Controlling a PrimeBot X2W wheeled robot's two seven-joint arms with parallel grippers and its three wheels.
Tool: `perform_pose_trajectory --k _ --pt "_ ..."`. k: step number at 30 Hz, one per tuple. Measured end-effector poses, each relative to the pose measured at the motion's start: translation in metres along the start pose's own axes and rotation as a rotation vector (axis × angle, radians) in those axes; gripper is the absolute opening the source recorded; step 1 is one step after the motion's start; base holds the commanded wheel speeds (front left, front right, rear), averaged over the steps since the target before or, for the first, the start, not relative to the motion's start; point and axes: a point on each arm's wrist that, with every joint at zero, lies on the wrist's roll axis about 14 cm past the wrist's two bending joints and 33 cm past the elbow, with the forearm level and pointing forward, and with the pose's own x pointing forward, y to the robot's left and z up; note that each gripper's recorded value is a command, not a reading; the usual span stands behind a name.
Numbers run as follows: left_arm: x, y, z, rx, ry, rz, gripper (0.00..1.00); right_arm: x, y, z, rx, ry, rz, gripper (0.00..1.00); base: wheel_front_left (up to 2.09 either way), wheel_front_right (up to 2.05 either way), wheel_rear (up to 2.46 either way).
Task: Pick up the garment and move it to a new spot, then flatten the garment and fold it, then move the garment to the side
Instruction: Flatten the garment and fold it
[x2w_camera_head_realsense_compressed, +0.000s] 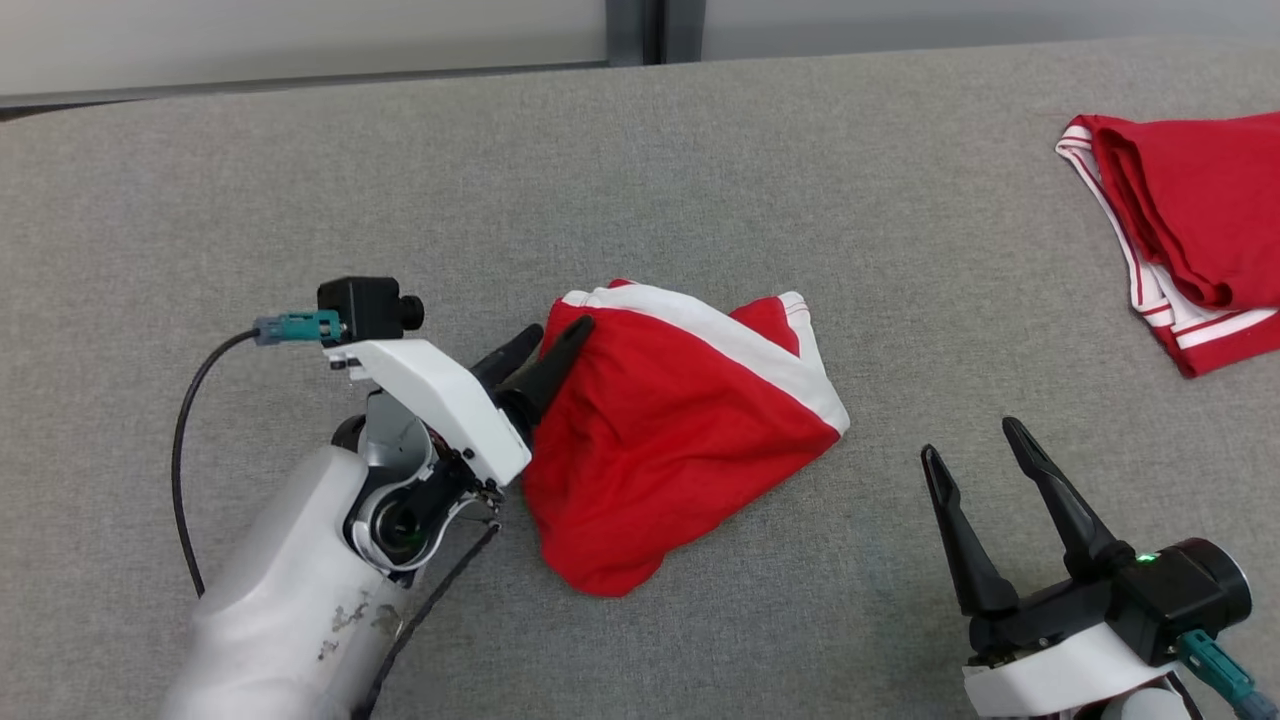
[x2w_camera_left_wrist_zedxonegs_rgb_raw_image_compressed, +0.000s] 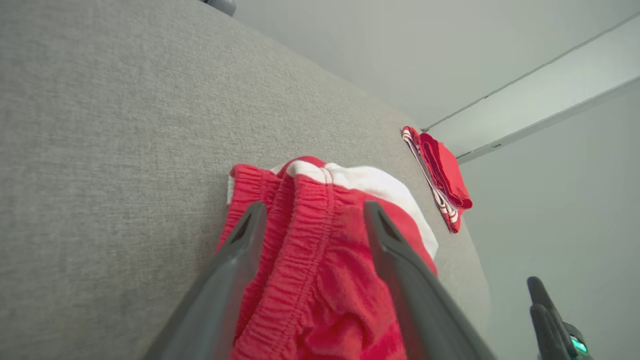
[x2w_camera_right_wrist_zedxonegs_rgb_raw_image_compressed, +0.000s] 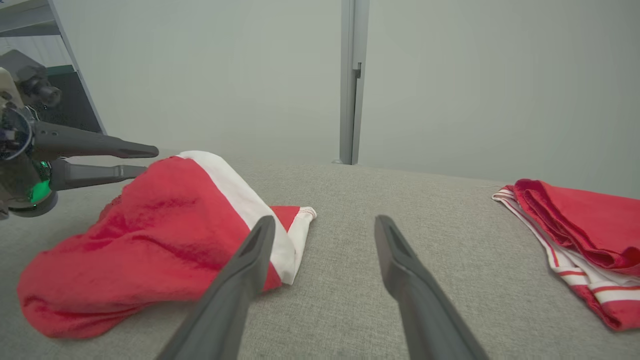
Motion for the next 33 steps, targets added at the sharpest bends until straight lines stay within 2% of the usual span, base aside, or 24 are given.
perform_pose_trajectory --k 4,9,10,11,12,13,14,19,22,29,33 --pt "0.012 -0.003 0.003 -0.095 0.03 -0.038 1.0 0.003 -0.006 -0.006 -0.001 0.018 -0.013 1.0 0.0 0.0 0.0" --pt "0.02 -0.014 0.0 -0.15 0.084 -0.094 1.0 0.003 -0.01 -0.012 0.002 0.035 -0.024 1.0 0.0 0.0 0.0" --pt "0.022 -0.018 0.0 -0.155 0.088 -0.109 0.86 0.003 -0.011 -0.013 0.003 0.036 -0.026 1.0 0.0 0.0 0.0" --pt "0.023 -0.022 0.001 -0.153 0.092 -0.121 0.58 0.003 -0.011 -0.013 0.004 0.037 -0.028 1.0 0.0 0.0 0.0" --pt "0.024 -0.025 0.004 -0.144 0.081 -0.132 0.37 0.004 -0.012 -0.013 0.004 0.038 -0.029 1.0 0.0 0.0 0.0" --pt "0.025 -0.028 0.009 -0.137 0.066 -0.144 0.09 0.005 -0.012 -0.013 0.005 0.036 -0.032 1.0 0.0 0.0 0.0" --pt "0.025 -0.033 0.012 -0.121 0.058 -0.16 0.0 0.005 -0.012 -0.012 0.006 0.034 -0.032 1.0 0.0 0.0 0.0" --pt "0.019 -0.056 0.01 -0.025 0.056 -0.233 0.0 0.009 -0.013 -0.01 0.009 0.023 -0.036 1.0 0.0 0.0 0.0" --pt "0.004 -0.063 -0.007 0.014 0.094 -0.263 0.0 0.012 -0.014 -0.007 0.011 0.012 -0.039 1.0 0.0 0.0 0.0" --pt "-0.04 -0.058 -0.057 0.061 0.174 -0.269 0.0 0.02 -0.004 -0.001 0.024 -0.011 -0.01 1.0 0.0 0.0 0.0" --pt "-0.063 -0.042 -0.089 0.132 0.245 -0.227 0.0 0.025 0.001 0.001 0.036 -0.022 0.005 1.0 0.0 0.0 0.0"
